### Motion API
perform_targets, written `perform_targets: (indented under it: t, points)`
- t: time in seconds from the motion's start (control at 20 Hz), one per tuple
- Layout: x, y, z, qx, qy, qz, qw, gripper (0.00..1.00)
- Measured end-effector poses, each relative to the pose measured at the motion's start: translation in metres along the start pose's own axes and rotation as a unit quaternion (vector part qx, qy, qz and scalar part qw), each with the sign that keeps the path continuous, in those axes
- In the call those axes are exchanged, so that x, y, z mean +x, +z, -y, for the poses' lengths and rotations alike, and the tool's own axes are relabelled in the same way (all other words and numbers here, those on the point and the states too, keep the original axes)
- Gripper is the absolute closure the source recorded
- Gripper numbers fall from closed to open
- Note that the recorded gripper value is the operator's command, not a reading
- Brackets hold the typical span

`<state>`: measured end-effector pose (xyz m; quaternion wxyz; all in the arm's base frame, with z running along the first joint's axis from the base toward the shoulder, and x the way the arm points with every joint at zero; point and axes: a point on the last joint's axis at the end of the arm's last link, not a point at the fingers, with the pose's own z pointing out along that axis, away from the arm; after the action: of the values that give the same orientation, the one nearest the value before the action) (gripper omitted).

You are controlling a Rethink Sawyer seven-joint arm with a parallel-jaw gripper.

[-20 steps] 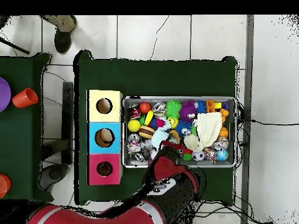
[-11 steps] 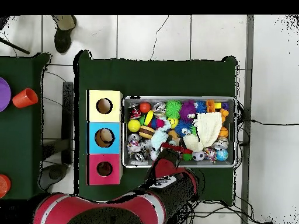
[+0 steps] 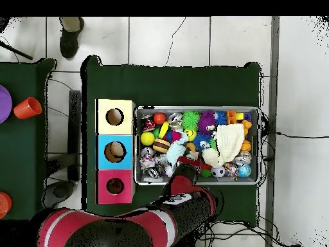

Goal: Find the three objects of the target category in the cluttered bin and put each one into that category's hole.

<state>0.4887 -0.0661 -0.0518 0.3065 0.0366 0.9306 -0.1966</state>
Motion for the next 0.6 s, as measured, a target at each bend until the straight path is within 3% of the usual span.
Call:
perform_targets:
  t: [0.6]
  points:
    - [0.0007,0.0018,-0.0018,0.008,-0.005,0.014,0.9999,0.0]
